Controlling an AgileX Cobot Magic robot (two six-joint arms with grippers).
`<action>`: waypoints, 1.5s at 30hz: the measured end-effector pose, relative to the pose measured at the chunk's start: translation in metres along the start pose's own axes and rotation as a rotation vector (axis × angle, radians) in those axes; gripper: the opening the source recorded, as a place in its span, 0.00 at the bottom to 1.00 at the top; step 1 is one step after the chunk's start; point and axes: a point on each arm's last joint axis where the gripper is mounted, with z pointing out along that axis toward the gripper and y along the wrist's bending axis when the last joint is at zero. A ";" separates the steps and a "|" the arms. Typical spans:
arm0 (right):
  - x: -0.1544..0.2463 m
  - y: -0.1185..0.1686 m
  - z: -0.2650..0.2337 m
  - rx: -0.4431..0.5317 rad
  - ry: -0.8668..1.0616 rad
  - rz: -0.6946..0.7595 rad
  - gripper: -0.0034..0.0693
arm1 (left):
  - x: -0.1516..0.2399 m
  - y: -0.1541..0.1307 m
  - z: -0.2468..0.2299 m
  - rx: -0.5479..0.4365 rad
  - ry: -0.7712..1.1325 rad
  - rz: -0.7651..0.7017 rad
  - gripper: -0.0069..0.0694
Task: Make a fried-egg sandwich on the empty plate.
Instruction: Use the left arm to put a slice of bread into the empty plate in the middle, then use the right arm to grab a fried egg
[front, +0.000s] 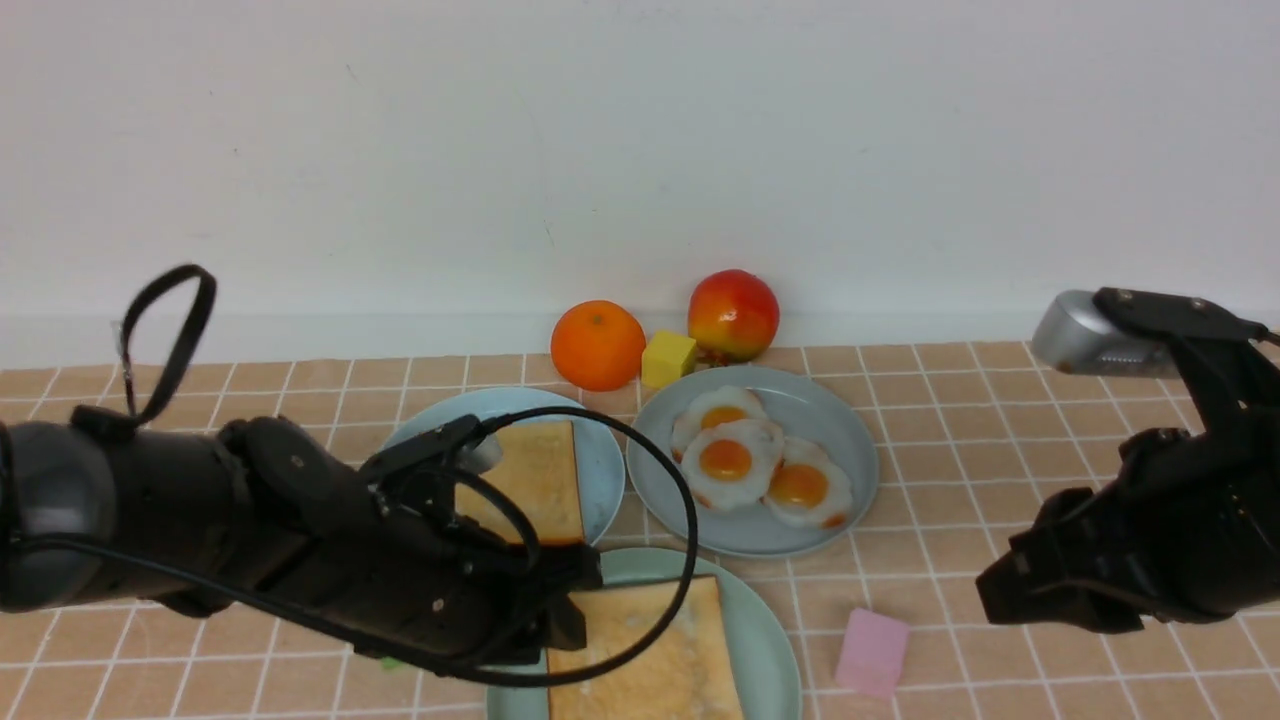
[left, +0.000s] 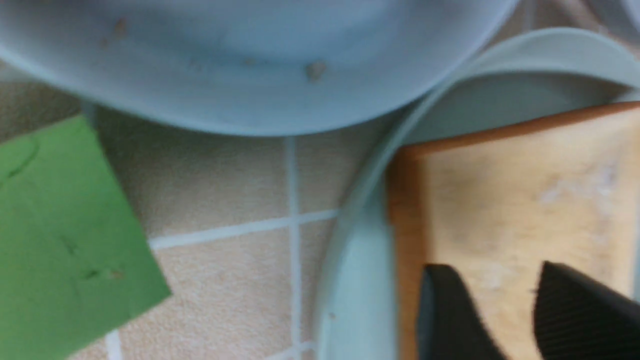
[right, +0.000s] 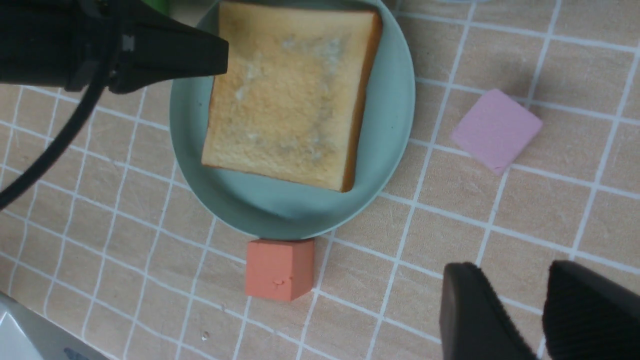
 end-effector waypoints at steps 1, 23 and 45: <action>-0.006 0.002 -0.003 0.005 -0.014 -0.014 0.39 | -0.003 -0.003 -0.008 0.013 -0.012 0.022 0.56; -0.171 -0.018 0.120 0.040 0.030 -0.013 0.49 | 0.016 -0.040 -0.169 0.187 -0.224 0.613 0.10; -0.186 -0.078 0.225 0.060 0.191 0.165 0.49 | 0.027 -0.049 -0.134 0.187 -0.196 0.714 0.07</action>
